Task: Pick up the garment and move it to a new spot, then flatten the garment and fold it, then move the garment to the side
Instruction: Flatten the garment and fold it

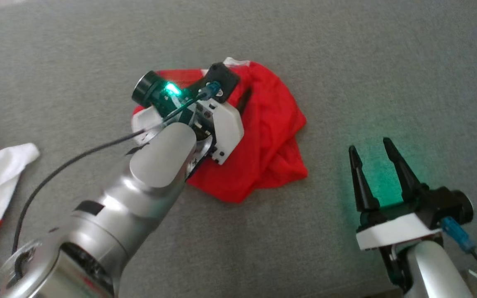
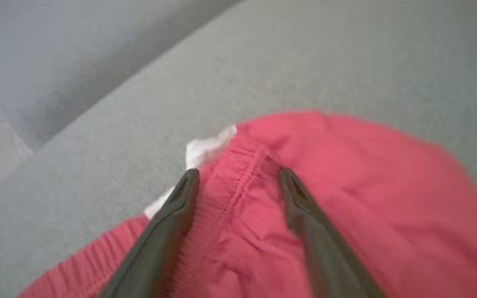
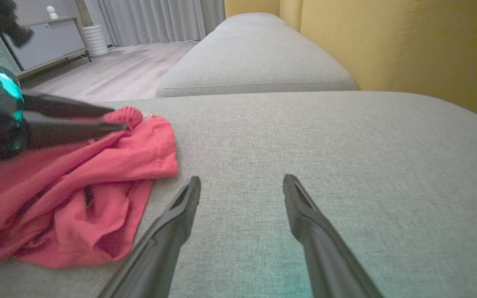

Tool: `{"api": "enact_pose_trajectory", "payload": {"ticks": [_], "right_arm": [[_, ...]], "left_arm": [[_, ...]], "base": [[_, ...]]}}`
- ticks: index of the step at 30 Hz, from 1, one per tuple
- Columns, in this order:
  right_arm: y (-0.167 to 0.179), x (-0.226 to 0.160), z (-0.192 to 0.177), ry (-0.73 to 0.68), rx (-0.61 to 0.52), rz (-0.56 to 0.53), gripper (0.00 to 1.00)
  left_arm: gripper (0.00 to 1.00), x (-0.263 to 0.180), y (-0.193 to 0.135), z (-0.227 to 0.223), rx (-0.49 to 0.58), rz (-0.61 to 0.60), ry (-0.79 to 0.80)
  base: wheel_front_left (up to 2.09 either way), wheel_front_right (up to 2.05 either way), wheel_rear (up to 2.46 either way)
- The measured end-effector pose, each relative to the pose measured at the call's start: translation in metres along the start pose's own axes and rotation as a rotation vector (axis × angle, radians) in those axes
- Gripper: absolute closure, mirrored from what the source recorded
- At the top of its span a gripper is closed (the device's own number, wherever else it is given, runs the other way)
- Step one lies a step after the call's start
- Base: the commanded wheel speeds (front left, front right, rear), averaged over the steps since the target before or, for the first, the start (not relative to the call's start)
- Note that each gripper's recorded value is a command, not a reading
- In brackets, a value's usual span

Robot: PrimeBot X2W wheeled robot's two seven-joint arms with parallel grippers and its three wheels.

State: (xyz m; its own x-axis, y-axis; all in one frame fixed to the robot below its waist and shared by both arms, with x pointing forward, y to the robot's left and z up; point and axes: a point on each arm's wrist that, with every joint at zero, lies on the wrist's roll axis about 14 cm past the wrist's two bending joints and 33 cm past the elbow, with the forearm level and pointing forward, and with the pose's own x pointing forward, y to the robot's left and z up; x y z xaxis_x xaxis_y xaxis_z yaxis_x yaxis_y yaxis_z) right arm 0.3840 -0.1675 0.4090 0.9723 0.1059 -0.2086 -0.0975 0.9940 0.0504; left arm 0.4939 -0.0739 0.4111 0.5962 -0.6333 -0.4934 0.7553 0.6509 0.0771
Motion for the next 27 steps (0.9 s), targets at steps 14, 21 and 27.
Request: {"api": "enact_pose_trajectory", "payload": {"ticks": [14,21,27], "right_arm": [[-0.011,-0.003,0.010,-0.026,-0.007,-0.035,0.00],[-0.012,-0.021,0.027,-0.080,-0.001,-0.051,0.00],[-0.008,-0.025,0.026,-0.082,0.004,-0.042,0.00]], "left_arm": [[1.00,0.004,-0.024,0.050,0.078,-0.081,-0.190],[1.00,-0.060,-0.030,0.214,0.188,-0.064,-0.693],[1.00,-0.124,-0.036,0.267,0.056,-0.100,-0.931]], "base": [[0.00,0.00,0.00],[0.00,0.00,0.00],[0.00,0.00,0.00]]}}
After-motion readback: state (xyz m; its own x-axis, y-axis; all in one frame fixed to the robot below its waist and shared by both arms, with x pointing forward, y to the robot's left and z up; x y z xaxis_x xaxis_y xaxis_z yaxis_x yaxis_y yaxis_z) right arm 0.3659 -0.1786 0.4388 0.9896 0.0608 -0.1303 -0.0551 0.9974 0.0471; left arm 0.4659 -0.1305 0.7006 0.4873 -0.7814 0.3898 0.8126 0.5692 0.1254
